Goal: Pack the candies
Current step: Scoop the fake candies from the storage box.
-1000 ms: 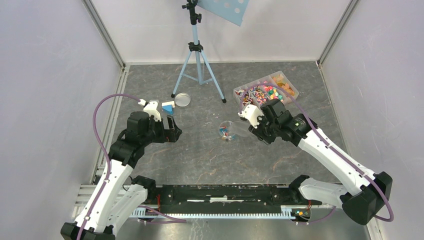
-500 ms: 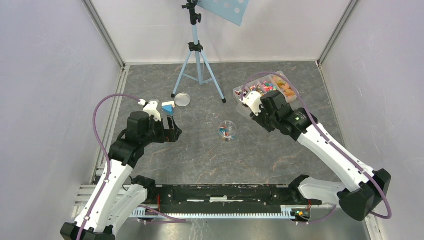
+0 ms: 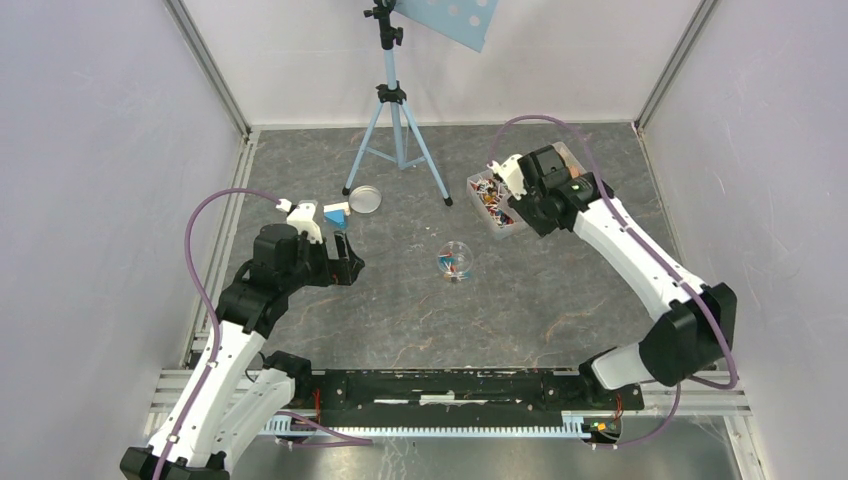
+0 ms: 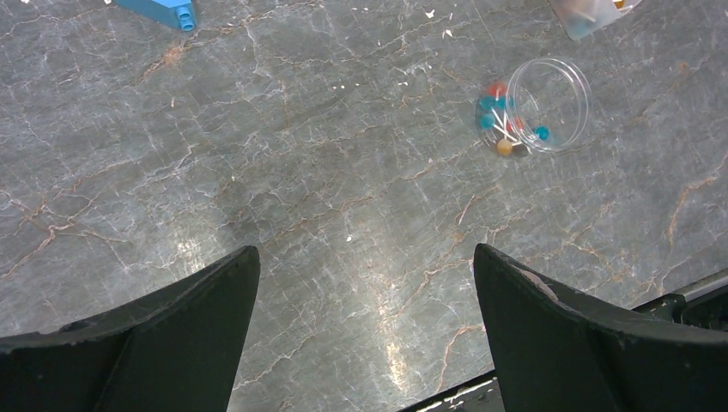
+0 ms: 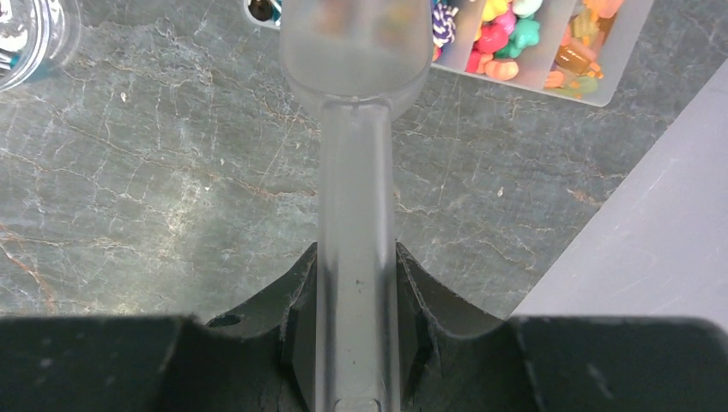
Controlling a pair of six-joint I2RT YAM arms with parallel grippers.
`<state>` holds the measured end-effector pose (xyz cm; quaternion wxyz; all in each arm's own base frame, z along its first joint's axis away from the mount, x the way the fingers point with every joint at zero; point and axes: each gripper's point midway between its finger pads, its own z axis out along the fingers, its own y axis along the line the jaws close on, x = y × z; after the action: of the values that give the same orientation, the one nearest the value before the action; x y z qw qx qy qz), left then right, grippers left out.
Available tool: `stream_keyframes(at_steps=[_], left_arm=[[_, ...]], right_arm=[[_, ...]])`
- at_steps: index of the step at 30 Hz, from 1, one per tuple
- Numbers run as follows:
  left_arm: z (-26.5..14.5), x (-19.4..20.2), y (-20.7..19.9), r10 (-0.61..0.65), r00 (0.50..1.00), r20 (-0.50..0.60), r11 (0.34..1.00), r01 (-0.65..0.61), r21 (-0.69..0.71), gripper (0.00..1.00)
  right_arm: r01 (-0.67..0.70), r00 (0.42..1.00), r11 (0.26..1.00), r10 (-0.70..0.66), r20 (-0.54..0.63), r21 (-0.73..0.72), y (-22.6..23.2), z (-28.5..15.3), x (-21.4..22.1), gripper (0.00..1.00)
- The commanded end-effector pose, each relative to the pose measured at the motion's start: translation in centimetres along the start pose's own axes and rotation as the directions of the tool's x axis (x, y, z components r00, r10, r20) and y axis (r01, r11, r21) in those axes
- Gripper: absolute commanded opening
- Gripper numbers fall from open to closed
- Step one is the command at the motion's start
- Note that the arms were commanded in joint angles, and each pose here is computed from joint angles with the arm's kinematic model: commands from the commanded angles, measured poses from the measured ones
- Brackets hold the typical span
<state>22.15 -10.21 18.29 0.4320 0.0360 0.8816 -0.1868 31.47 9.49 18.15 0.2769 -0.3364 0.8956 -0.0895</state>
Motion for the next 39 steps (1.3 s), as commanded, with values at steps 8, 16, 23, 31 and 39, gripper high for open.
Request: stream_keyframes(at_steps=[8, 16, 23, 31, 39], left_arm=[[0.0, -0.4, 0.2, 0.049, 0.999, 0.022, 0.999, -0.049, -0.006, 1.0], [-0.1, -0.5, 0.3, 0.049, 0.998, 0.029, 0.999, -0.049, -0.013, 1.0], [-0.1, -0.5, 0.4, 0.05, 0.998, 0.03, 0.999, -0.049, -0.017, 1.0], [-0.2, -0.6, 0.5, 0.05, 0.998, 0.034, 0.998, -0.049, -0.026, 1.0], [-0.1, -0.5, 0.6, 0.05, 0.998, 0.029, 0.998, -0.049, -0.027, 1.0]], right_arm=[[-0.021, 0.998, 1.0, 0.022, -0.067, 0.019, -0.7, 1.4, -1.3, 0.0], [-0.005, 0.987, 1.0, 0.008, -0.159, 0.02, -0.6, 3.8, -1.2, 0.0], [-0.004, 0.982, 1.0, 0.006, -0.187, 0.013, -0.4, 6.0, -2.4, 0.0], [-0.017, 0.991, 0.999, 0.013, -0.133, -0.03, 1.3, 8.6, -2.2, 0.0], [-0.054, 0.993, 0.998, 0.05, -0.108, -0.032, 1.7, 9.7, -0.8, 0.0]])
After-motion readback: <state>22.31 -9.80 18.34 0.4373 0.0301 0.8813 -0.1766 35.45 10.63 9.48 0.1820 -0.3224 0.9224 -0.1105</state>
